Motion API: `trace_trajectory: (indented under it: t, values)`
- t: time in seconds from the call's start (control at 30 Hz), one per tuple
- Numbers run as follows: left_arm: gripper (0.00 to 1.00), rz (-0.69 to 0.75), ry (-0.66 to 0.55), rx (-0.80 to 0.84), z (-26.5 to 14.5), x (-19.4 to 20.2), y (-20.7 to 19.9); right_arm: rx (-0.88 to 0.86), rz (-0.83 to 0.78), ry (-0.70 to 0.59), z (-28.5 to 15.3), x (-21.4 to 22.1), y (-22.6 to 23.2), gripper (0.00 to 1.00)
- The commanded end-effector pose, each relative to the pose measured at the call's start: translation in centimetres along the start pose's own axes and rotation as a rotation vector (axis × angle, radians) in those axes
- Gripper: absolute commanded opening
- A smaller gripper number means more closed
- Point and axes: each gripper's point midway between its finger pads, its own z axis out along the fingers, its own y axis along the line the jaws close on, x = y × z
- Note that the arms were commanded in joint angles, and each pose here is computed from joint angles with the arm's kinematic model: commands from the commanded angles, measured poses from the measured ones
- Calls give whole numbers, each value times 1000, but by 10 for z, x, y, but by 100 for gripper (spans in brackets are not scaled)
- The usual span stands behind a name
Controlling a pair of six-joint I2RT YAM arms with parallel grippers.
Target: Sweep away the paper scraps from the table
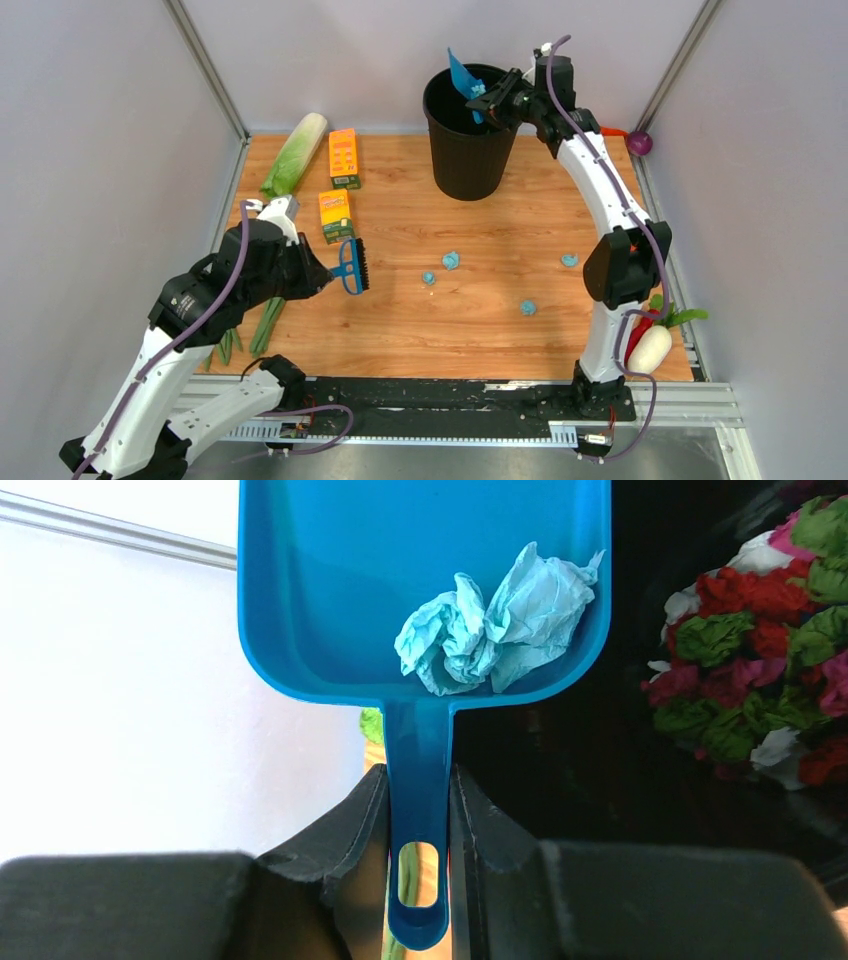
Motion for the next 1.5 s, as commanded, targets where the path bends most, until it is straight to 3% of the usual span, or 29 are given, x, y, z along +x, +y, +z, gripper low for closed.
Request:
trace_trajectory:
  t: [0.0, 0.67, 0.93, 1.13, 1.23, 1.47]
  values:
    - [0, -6, -21, 19, -4, -5, -4, -153, 59, -53, -28, -22, 47, 0]
    - [0, 6, -44, 14, -6, -11, -4, -426, 520, -25, -51, -44, 42, 0]
    - [0, 17, -37, 25, -2, -14, -9, -639, 701, 53, -60, -43, 51, 0]
    - [0, 13, -58, 80, -5, -23, -23, -681, 691, 55, -70, -48, 64, 0]
    - [0, 21, -149, 147, -18, -43, -36, -682, 649, 55, -77, -48, 75, 0]
    - [2, 107, -215, 102, -27, -64, -32, -616, 455, 71, -101, -30, 102, 0]
